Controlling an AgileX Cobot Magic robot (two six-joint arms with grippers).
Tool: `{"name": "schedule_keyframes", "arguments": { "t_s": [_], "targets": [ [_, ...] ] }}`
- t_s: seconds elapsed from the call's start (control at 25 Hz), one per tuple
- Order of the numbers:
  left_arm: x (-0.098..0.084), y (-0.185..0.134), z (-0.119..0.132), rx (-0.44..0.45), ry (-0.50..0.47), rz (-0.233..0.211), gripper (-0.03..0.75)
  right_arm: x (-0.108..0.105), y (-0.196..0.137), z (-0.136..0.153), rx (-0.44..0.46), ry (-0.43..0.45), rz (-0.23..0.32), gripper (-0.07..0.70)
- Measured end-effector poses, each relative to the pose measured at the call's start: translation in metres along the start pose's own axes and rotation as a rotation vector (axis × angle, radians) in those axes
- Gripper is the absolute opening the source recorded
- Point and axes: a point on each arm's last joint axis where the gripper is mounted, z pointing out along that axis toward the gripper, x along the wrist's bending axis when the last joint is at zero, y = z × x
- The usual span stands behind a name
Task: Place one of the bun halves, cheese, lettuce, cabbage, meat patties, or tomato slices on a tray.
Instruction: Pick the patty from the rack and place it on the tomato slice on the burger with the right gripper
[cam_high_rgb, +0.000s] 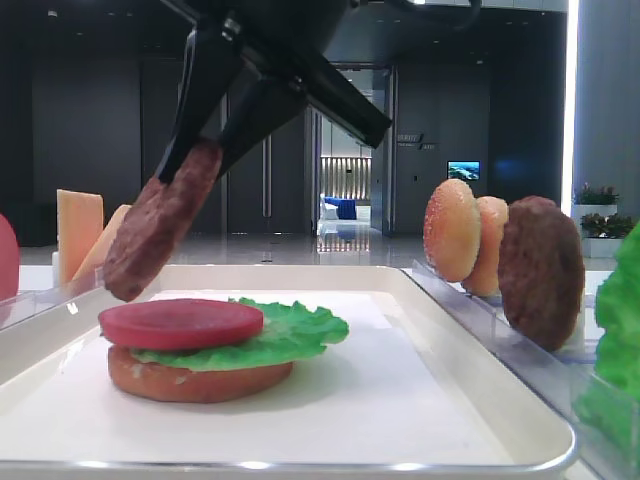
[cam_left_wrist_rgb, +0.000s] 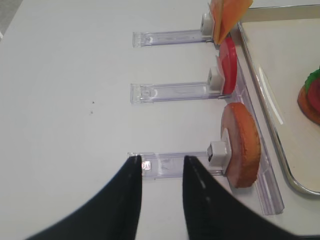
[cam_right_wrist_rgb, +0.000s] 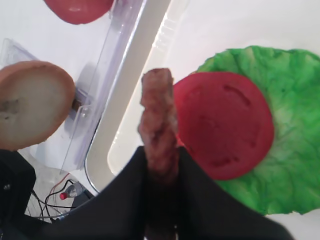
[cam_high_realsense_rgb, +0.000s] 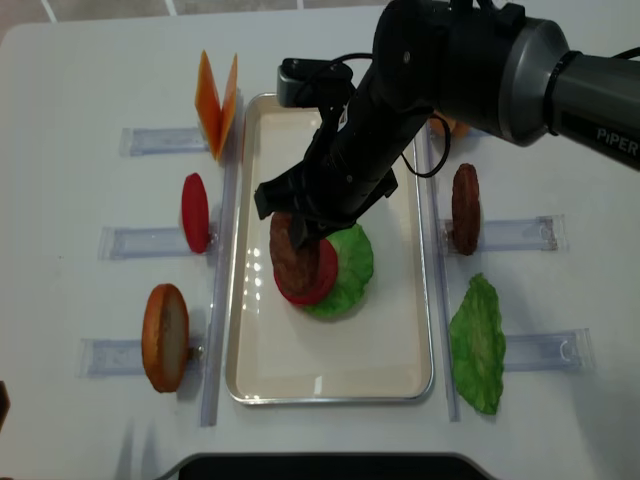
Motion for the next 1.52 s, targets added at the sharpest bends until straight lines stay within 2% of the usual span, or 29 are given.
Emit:
{"name": "schedule_keyframes", "arguments": {
  "t_s": [0.28,0.48,0.84,1.52],
  "targets": [
    [0.0,0.0,0.0,0.0,0.0,0.0,0.219,-0.002,0.001,0.001,-0.023,-0.001,-0.029,0.091],
    [0.0,0.0,0.0,0.0,0.0,0.0,0.219,-0.006,0.003,-0.001,-0.029,-0.004,-0.026,0.091],
    [0.0,0.0,0.0,0.0,0.0,0.0,0.219,-0.008,0.003,-0.001,-0.028,-0.026,-0.07,0.091],
    [0.0,0.0,0.0,0.0,0.0,0.0,0.219,-0.015,0.004,0.01,-0.014,-0.04,-0.062,0.091]
  ]
}}
